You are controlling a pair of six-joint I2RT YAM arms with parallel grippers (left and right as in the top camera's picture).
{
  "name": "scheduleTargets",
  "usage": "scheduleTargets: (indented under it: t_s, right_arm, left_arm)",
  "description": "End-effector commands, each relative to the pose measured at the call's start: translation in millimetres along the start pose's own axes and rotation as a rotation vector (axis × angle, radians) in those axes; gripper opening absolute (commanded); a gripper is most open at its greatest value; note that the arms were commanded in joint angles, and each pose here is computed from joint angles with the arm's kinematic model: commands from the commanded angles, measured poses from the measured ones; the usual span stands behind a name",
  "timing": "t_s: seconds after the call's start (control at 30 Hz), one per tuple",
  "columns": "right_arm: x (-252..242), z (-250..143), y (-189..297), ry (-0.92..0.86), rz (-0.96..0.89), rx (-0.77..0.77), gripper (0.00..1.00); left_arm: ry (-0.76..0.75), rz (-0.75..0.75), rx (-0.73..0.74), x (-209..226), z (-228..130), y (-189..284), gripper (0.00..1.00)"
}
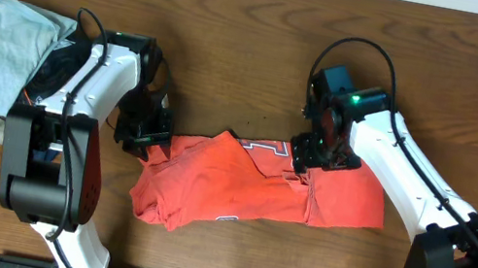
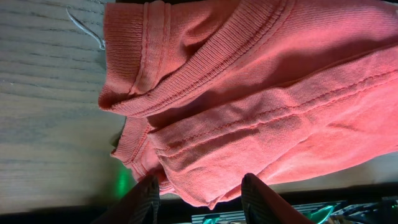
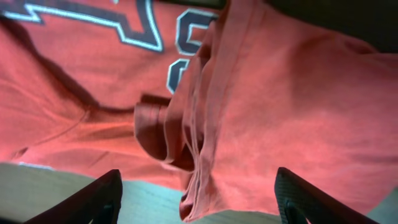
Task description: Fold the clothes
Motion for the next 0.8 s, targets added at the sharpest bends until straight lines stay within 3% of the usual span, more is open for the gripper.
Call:
scheduleTargets:
  t_s: [0.0,0.17,0.33,0.47,0.77]
  right_arm:
    - [-0.3,-0.1,4.6,-0.047,-0.032,-0.02,0.73]
    - [-0.1,-1.2,4.4,-0.053,-0.032,-0.014,0.7]
    - [-5.4,-8.8,4.8,-0.054,-0.074,0.027,0.71]
    - [-12.3,-13.5,5.6,-0.064,-0.112,0.052,0.73]
    - [-13.6,-15.0,5.8,-0.068,-0.112,0.062,0.75]
  left_arm:
    - [0.002,-0.009,0.01,1.2,-0.2,-0.1,0.45]
    - [0.003,-0.009,0.011,1.3,-0.3,-0.1,0.45]
    - [0.008,-0.001,0.031,2.5,-3.9,-0.1,0.64]
    - [0.013,0.005,0.05,4.8,-7.0,-4.3,0.72]
    - [-0.003,0.013,0.089,18.9,-14.3,-47.4,0.73]
Point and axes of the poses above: each gripper's point midway between its finger pads, its own y axis back along the fingers, its own x axis along the line the jaws close on, z = x × y, the point moved 7 cm from there along y, back along the fingers, and after that the axes turned 7 degrees about y, right-handed, at the moved point
